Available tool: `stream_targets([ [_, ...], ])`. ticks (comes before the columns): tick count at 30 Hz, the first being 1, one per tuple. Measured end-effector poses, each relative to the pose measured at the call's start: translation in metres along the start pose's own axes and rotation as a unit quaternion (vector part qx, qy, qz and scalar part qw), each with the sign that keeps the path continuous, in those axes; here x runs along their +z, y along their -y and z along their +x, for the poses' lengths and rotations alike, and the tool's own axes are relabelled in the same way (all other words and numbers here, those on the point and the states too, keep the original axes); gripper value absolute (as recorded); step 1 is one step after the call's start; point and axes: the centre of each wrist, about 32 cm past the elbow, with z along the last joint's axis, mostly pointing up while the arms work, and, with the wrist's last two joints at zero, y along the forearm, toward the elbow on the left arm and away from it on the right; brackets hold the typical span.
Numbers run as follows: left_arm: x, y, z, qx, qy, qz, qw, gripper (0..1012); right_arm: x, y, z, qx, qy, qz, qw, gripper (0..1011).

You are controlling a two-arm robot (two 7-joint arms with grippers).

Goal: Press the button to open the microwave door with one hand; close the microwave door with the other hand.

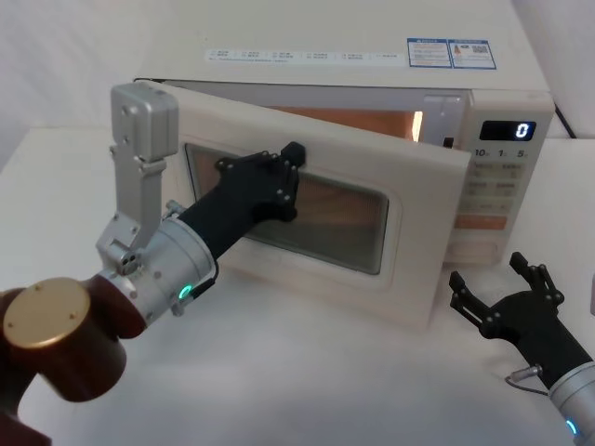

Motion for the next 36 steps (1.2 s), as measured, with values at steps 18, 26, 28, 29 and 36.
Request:
stream_targets([
  [18, 0.002, 0.027, 0.0012, 0.008, 0.013, 0.007, 0.9999, 0, 0.0, 0.0, 0.0, 0.0, 0.0, 0.0, 1.0, 1002],
  [26, 0.002, 0.034, 0.0021, 0.022, 0.01, 0.014, 0.9996, 0, 0.0, 0.0, 0.0, 0.0, 0.0, 0.0, 1.0, 1002],
  [28, 0.002, 0.035, 0.0028, 0.027, 0.007, 0.013, 0.9995, 0, 0.0, 0.0, 0.0, 0.0, 0.0, 0.0, 1.0, 1002],
  [29, 0.001, 0.036, 0.003, 0.029, 0.006, 0.013, 0.9995, 0, 0.0, 0.0, 0.0, 0.0, 0.0, 0.0, 1.0, 1002],
  [36, 0.001, 0.039, 0.0041, 0.036, 0.0, 0.009, 0.9993, 0, 0.0, 0.0, 0.0, 0.0, 0.0, 0.0, 1.0, 1002],
])
